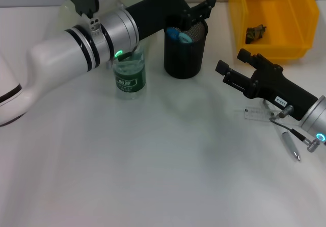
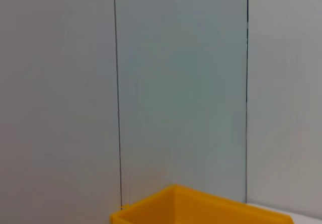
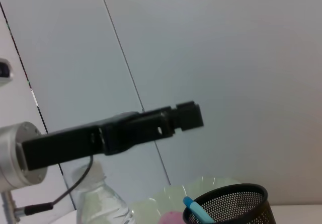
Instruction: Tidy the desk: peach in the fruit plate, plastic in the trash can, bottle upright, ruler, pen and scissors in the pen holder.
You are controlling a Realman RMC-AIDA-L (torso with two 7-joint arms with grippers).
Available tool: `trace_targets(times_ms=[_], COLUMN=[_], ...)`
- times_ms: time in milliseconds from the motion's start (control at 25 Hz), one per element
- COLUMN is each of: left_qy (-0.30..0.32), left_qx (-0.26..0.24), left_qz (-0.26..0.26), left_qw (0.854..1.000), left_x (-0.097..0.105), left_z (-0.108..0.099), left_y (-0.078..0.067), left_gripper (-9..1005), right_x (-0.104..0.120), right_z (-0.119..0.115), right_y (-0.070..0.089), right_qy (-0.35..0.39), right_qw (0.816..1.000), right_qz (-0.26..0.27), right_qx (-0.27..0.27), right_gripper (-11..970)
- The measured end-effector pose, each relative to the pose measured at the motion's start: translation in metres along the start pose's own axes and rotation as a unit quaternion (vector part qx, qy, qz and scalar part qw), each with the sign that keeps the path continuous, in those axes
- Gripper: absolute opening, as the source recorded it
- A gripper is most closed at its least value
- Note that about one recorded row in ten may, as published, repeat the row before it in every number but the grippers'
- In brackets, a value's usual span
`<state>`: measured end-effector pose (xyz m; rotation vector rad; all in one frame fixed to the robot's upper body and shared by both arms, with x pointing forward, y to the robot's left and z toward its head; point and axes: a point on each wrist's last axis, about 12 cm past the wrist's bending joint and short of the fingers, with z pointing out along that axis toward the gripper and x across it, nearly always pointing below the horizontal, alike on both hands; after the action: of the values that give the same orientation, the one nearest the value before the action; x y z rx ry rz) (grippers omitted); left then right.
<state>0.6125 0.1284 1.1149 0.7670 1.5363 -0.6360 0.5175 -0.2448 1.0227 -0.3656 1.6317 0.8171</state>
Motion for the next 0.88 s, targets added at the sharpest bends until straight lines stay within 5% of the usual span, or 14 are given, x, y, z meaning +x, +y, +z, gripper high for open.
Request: trace_targets(times_ms=[520,880], left_qy=[-0.080,-0.091], left_qx=[0.032,0.169], left_qz=[-0.037,-0.076], left_qw=[0.996,0.978], left_x=[-0.022,-0.014], left_z=[-0.065,-0.135], left_y=[-0.016,-0.006], left_gripper=[700,698], right_x=[-0.002,-0.005], right_z=[0.001,0.001], right_y=[0.000,0.001], right_qy=[-0.004,-0.004], right_qw=[1.000,1.000], right_qz=[0.000,-0.006], right_qx=[-0.004,-0.022], right_gripper=[823,823])
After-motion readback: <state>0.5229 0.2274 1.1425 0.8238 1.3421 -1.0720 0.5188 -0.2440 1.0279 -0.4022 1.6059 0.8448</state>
